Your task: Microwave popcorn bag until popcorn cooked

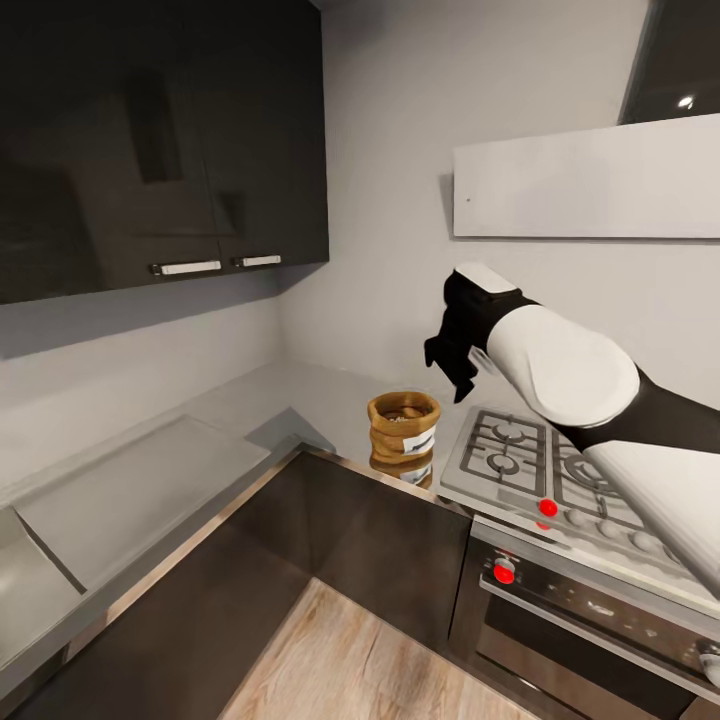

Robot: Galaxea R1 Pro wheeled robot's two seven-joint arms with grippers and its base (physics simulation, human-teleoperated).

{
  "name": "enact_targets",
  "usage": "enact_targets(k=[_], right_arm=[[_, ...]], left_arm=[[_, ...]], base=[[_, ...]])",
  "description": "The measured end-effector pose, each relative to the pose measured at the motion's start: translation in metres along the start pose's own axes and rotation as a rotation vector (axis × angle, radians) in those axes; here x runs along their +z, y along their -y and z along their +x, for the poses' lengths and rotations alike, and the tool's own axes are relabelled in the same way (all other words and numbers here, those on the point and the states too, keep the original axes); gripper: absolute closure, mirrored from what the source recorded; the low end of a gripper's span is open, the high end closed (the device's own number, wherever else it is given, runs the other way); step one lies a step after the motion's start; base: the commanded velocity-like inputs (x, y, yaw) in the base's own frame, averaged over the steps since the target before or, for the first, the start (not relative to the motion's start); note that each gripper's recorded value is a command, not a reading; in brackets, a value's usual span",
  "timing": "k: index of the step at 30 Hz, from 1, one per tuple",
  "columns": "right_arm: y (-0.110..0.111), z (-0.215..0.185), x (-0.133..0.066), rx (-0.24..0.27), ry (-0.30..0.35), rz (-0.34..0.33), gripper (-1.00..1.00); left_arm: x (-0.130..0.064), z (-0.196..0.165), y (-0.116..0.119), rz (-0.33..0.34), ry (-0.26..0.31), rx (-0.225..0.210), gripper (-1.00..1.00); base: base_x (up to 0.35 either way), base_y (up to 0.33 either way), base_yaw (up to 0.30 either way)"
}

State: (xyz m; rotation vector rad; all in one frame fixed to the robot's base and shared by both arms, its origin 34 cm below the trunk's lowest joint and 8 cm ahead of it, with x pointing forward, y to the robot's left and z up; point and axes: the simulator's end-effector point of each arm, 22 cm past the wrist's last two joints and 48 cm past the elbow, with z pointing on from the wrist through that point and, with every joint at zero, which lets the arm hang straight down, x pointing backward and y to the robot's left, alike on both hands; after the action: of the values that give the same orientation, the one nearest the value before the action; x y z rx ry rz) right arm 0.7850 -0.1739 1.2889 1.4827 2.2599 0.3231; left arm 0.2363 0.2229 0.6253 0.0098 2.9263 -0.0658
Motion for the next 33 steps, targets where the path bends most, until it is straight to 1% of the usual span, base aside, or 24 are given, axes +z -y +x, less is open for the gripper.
enact_targets(k=[5,8,14,15,16,17,19,20,23,28,33], right_arm=[[-0.003,0.001,0.002,-0.007,-0.003,-0.014,-1.0],[-0.012,0.003,0.003,-0.017,-0.008,-0.057,-1.0],[-0.014,0.004,0.006,-0.02,-0.01,-0.071,-1.0],[-0.014,0.005,0.009,-0.02,-0.012,-0.075,-1.0],[-0.011,0.007,0.017,-0.021,-0.017,-0.075,-1.0],[-0.01,0.008,0.021,-0.021,-0.019,-0.079,-1.0],[-0.011,0.009,0.025,-0.023,-0.018,-0.089,-1.0],[-0.008,0.011,0.032,-0.025,-0.021,-0.089,-1.0],[-0.006,0.012,0.036,-0.024,-0.022,-0.084,-1.0],[-0.007,0.013,0.037,-0.025,-0.023,-0.093,-1.0],[-0.007,0.013,0.037,-0.026,-0.023,-0.094,-1.0]], left_arm=[[0.0,0.001,0.001,0.002,-0.001,0.005,-1.0],[-0.001,0.008,0.001,0.003,-0.01,0.011,-1.0],[-0.001,0.01,0.004,0.006,-0.011,0.013,-1.0],[-0.001,0.011,0.004,0.006,-0.011,0.013,-1.0],[-0.001,0.011,0.004,0.006,-0.011,0.013,-1.0],[-0.001,0.011,0.004,0.006,-0.011,0.012,-1.0],[-0.001,0.011,0.005,0.007,-0.011,0.012,-1.0],[-0.001,0.011,0.007,0.009,-0.011,0.012,-1.0],[-0.001,0.011,0.008,0.01,-0.011,0.011,-1.0],[-0.001,0.012,0.006,0.008,-0.014,0.007,-1.0],[-0.001,0.012,0.006,0.007,-0.015,0.004,-1.0]], base=[[0.0,0.015,0.0],[0.0,0.209,0.0],[0.0,0.039,0.0],[0.0,0.001,0.0],[0.0,0.0,0.0],[0.0,0.0,0.0],[0.0,0.0,0.0],[0.0,0.0,0.0],[0.016,0.002,0.0],[0.249,0.134,0.0],[0.218,0.287,0.0]])
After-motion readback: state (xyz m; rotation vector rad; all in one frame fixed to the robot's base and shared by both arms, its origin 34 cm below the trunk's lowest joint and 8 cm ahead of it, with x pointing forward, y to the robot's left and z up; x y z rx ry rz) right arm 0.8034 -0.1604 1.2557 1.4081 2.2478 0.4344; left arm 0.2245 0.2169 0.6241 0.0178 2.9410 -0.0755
